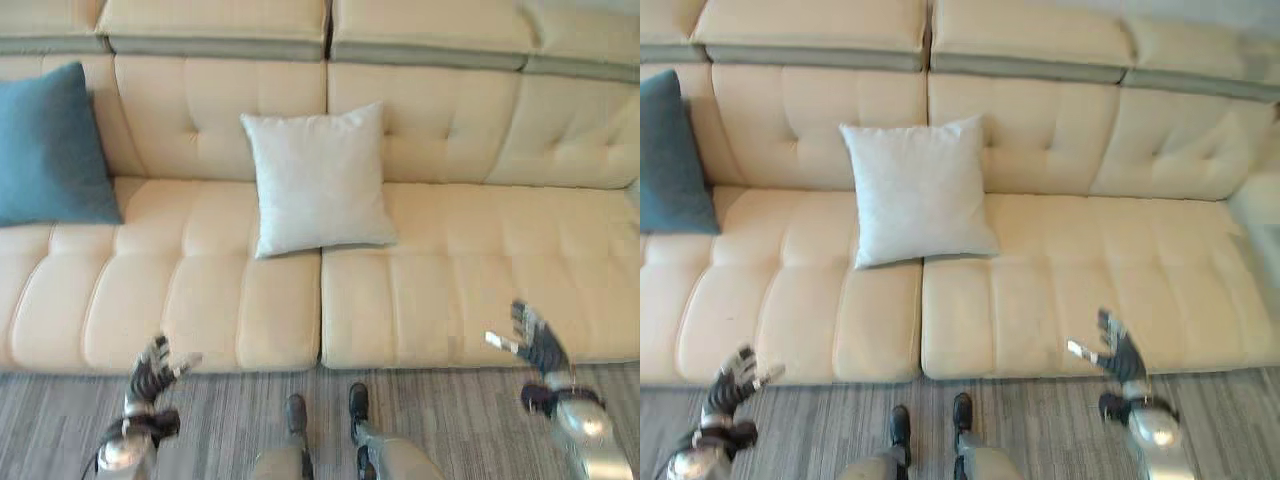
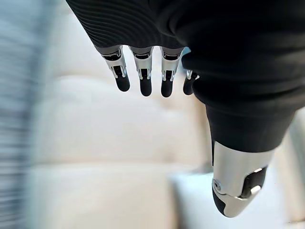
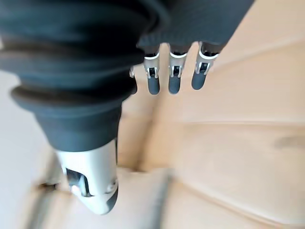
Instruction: Pick up all the scattered cushions and arrange them neatly on the sofa.
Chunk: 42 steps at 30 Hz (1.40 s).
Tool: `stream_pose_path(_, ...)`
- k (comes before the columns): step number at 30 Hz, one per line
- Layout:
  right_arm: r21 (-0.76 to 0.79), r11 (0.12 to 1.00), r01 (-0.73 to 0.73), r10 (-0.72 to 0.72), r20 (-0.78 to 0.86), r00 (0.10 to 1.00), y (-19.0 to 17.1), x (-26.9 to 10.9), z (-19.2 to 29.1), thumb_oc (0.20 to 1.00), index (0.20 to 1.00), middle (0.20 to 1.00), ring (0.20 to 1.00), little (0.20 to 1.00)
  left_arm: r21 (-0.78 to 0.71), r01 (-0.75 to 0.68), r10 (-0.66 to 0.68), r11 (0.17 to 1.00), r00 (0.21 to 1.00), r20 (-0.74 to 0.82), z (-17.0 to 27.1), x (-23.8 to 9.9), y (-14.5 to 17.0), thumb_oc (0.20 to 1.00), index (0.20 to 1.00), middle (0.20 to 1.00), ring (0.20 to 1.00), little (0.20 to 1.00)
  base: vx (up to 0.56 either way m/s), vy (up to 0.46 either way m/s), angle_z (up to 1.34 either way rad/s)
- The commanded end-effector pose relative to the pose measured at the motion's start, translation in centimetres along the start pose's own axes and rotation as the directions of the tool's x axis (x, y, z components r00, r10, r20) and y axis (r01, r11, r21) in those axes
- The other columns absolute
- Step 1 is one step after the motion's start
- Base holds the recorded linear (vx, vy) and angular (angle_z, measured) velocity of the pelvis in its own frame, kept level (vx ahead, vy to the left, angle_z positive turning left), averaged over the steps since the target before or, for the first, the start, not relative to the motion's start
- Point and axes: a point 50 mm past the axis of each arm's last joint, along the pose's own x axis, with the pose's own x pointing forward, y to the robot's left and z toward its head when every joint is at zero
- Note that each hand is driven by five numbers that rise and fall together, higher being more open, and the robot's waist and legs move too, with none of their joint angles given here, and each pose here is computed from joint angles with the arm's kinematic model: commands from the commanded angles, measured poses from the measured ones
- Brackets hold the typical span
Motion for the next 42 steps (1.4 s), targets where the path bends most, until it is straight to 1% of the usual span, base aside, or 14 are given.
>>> stream_pose_path(1,-0.111,0.991,-0.082,0.079,-0.030,0.996,1.2,1.0,-0.4,1.000,1.000,1.000,1.000,1.000,0.135,0.015,-0.018,0.991,1.000,0.021,0.7,0.6,0.8,1.000,1.000,1.000,1.000,1.000,-0.34,0.044,-0.55)
stream_pose_path(3,-0.105,0.990,-0.090,0.085,-0.053,0.995,1.7,1.2,-0.9,1.000,1.000,1.000,1.000,1.000,0.143,0.010,-0.014,0.990,1.000,0.027,1.0,1.0,0.7,1.000,1.000,1.000,1.000,1.000,-0.36,0.008,-0.48)
stream_pose_path(5,-0.070,0.994,-0.089,0.081,-0.107,0.991,2.8,1.2,-2.2,1.000,1.000,1.000,1.000,1.000,0.195,0.018,-0.029,0.981,0.998,0.054,2.1,1.9,0.3,1.000,1.000,1.000,1.000,1.000,-0.51,-0.007,-0.36)
stream_pose_path(9,-0.038,0.996,-0.080,0.072,-0.167,0.983,3.5,1.1,-3.6,1.000,1.000,1.000,1.000,1.000,0.220,0.022,-0.031,0.975,0.999,0.034,1.8,2.2,-0.3,1.000,1.000,1.000,1.000,1.000,-0.32,-0.046,0.11)
stream_pose_path(10,-0.039,0.996,-0.074,0.066,-0.171,0.983,3.5,1.2,-3.7,1.000,1.000,1.000,1.000,1.000,0.226,0.025,-0.031,0.974,0.999,0.026,1.6,2.2,-0.4,1.000,1.000,1.000,1.000,1.000,-0.26,-0.150,-0.06)
stream_pose_path(12,-0.037,0.997,-0.065,0.058,-0.158,0.986,3.8,1.7,-3.1,1.000,1.000,1.000,1.000,1.000,0.212,0.061,-0.064,0.975,0.998,0.009,1.1,2.3,-1.9,1.000,1.000,1.000,1.000,1.000,-0.25,-0.189,-0.04)
stream_pose_path(15,-0.038,0.998,-0.046,0.041,-0.142,0.989,3.6,2.0,-2.7,1.000,1.000,1.000,1.000,1.000,0.215,0.060,-0.061,0.975,0.998,-0.002,0.8,2.4,-2.3,1.000,1.000,1.000,1.000,1.000,-0.24,-0.145,0.00)
stream_pose_path(16,-0.047,0.998,-0.041,0.036,-0.112,0.993,3.5,2.5,-1.8,1.000,1.000,1.000,1.000,1.000,0.200,0.082,-0.082,0.976,0.997,-0.008,0.7,2.4,-3.3,1.000,1.000,1.000,1.000,1.000,-0.30,-0.103,0.22)
stream_pose_path(20,-0.074,0.997,-0.014,0.007,-0.095,0.996,2.5,2.8,-1.2,1.000,1.000,1.000,1.000,1.000,0.200,0.131,-0.135,0.971,0.991,0.006,1.1,2.5,-4.8,1.000,1.000,1.000,1.000,1.000,-0.39,-0.051,0.31)
stream_pose_path(24,-0.076,0.997,-0.024,0.014,-0.131,0.991,2.7,2.2,-2.1,1.000,1.000,1.000,1.000,1.000,0.180,0.170,-0.171,0.969,0.985,-0.011,0.6,2.1,-5.7,1.000,1.000,1.000,1.000,1.000,-0.14,0.049,0.11)
stream_pose_path(29,-0.009,1.000,0.007,-0.009,-0.180,0.984,2.8,1.5,-3.4,1.000,1.000,1.000,1.000,1.000,0.211,0.194,-0.194,0.958,0.981,-0.020,0.6,2.1,-6.1,1.000,1.000,1.000,1.000,1.000,0.00,0.064,-0.36)
stream_pose_path(34,0.082,0.996,0.030,-0.015,-0.177,0.984,3.5,2.2,-3.0,1.000,1.000,1.000,1.000,1.000,0.220,0.160,-0.164,0.962,0.986,-0.003,1.4,2.5,-5.2,1.000,1.000,1.000,1.000,1.000,0.01,0.070,-1.67)
stream_pose_path(39,0.102,0.994,0.041,-0.026,-0.147,0.989,3.8,2.7,-2.1,1.000,1.000,1.000,1.000,1.000,0.180,0.129,-0.139,0.975,0.989,0.048,2.6,2.6,-4.8,1.000,1.000,1.000,1.000,1.000,0.04,-0.092,-1.61)
stream_pose_path(42,0.079,0.996,0.035,-0.021,-0.170,0.985,3.9,2.3,-2.7,1.000,1.000,1.000,1.000,1.000,0.170,0.166,-0.170,0.971,0.985,0.007,1.5,2.2,-5.5,1.000,1.000,1.000,1.000,1.000,0.16,-0.176,-1.37)
